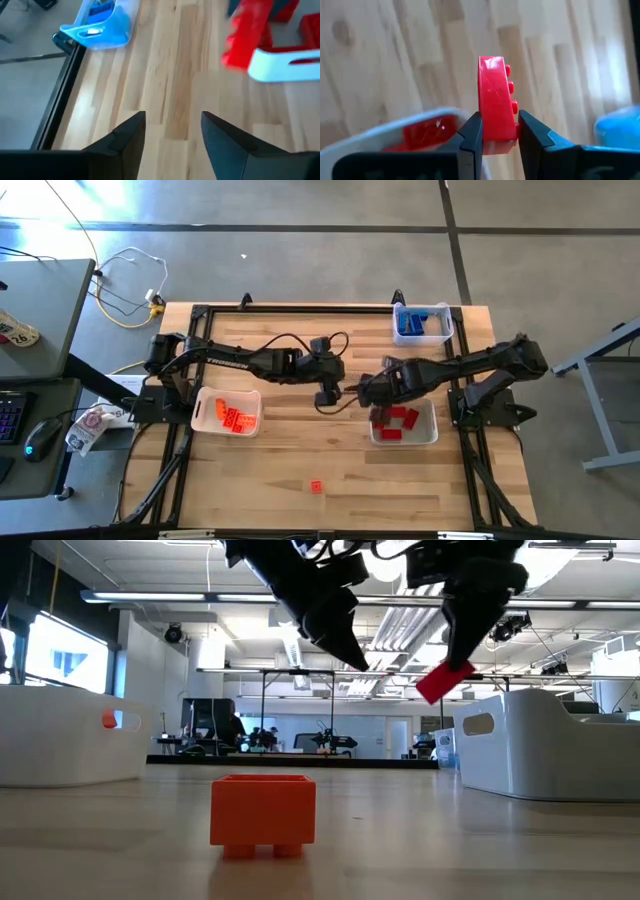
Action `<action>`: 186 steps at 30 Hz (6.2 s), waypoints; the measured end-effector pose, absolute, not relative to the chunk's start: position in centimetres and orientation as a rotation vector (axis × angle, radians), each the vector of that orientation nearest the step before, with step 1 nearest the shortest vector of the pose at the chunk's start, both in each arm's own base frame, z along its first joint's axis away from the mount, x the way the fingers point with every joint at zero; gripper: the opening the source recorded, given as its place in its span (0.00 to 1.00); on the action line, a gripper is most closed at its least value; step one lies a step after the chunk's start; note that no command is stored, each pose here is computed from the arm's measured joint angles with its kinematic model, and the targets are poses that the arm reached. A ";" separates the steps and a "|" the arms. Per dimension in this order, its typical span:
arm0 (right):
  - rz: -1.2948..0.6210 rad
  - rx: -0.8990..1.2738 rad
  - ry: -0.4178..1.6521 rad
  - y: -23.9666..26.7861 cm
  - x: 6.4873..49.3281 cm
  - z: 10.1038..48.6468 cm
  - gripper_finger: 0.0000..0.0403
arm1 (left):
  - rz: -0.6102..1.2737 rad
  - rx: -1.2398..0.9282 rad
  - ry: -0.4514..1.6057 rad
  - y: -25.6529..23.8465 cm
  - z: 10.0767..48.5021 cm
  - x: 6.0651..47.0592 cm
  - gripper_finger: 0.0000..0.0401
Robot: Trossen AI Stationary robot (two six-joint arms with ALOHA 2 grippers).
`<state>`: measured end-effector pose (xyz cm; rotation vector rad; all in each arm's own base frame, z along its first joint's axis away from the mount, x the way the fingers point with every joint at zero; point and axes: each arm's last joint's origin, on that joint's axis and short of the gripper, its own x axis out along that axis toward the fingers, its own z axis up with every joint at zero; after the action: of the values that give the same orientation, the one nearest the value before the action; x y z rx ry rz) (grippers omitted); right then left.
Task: Sort & place blocks by color
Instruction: Put the red game piece into the gray bin, then adjust the gray bin, then put the orange game piece into the white bin
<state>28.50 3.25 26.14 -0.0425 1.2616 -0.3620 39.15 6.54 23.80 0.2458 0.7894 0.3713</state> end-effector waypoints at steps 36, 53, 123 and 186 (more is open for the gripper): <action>-0.474 0.171 1.458 9.1 24.1 22.9 0.46 | 0.331 0.260 0.913 5.5 24.5 37.2 0.43; -0.160 -0.028 1.053 8.3 29.4 25.6 0.48 | 0.358 0.209 0.872 4.6 31.4 31.2 0.43; -0.293 -0.118 1.478 10.6 29.2 22.9 0.48 | 0.219 -0.148 0.769 2.0 35.0 26.9 0.43; -0.351 0.248 1.135 13.4 31.8 26.3 0.48 | 0.199 -0.075 0.736 -21.6 22.0 31.7 0.43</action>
<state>31.84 13.44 26.27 0.2484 1.1349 -0.3507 31.67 -21.63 22.00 -0.0753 0.7363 0.1994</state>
